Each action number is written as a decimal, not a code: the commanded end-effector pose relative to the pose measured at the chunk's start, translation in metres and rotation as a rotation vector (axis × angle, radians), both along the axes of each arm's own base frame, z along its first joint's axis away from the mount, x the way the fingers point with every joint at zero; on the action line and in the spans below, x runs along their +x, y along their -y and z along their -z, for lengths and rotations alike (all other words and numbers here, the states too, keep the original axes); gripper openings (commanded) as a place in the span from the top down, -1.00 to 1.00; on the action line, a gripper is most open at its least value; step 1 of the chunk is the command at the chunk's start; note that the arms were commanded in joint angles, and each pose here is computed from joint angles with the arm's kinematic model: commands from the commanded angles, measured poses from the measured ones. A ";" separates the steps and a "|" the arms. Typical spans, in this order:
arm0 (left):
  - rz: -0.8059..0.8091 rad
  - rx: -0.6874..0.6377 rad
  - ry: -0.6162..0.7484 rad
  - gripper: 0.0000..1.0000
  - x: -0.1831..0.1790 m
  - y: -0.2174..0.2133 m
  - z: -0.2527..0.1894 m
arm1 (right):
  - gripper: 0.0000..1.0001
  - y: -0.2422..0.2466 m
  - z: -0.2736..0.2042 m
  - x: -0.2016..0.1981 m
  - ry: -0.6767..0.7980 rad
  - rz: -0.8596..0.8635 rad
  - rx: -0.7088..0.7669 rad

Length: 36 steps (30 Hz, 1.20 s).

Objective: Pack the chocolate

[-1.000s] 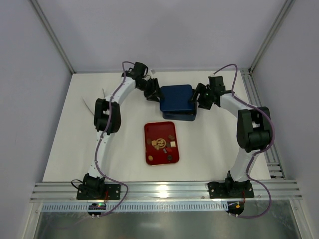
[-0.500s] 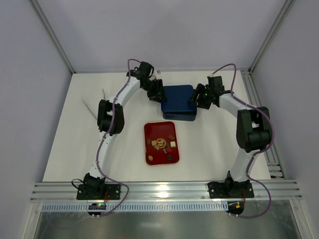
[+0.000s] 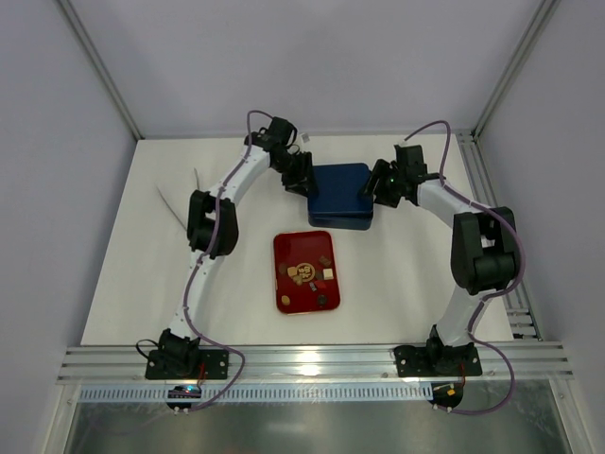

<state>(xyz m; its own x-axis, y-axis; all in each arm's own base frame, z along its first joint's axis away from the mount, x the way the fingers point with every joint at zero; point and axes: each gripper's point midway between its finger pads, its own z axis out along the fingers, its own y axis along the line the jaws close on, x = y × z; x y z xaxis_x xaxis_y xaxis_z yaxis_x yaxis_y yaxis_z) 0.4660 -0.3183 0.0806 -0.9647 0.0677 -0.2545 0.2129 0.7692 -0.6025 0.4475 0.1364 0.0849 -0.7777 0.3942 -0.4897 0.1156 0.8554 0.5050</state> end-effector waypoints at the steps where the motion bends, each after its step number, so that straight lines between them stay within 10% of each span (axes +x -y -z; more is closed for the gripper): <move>1: 0.024 0.031 0.049 0.17 0.000 0.001 -0.010 | -0.22 -0.007 -0.034 0.002 0.101 -0.011 0.015; 36: 0.039 0.073 0.129 0.24 -0.012 0.010 -0.021 | 0.02 -0.017 -0.038 -0.030 0.122 -0.036 0.061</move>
<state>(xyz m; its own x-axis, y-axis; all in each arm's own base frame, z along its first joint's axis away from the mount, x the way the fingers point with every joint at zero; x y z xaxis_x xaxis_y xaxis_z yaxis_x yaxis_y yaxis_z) 0.4587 -0.3216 0.0832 -0.9441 0.0991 -0.3144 0.2605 0.8085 -0.5277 0.4118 0.1392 0.0941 -0.7663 0.3975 -0.5048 0.0979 0.8487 0.5197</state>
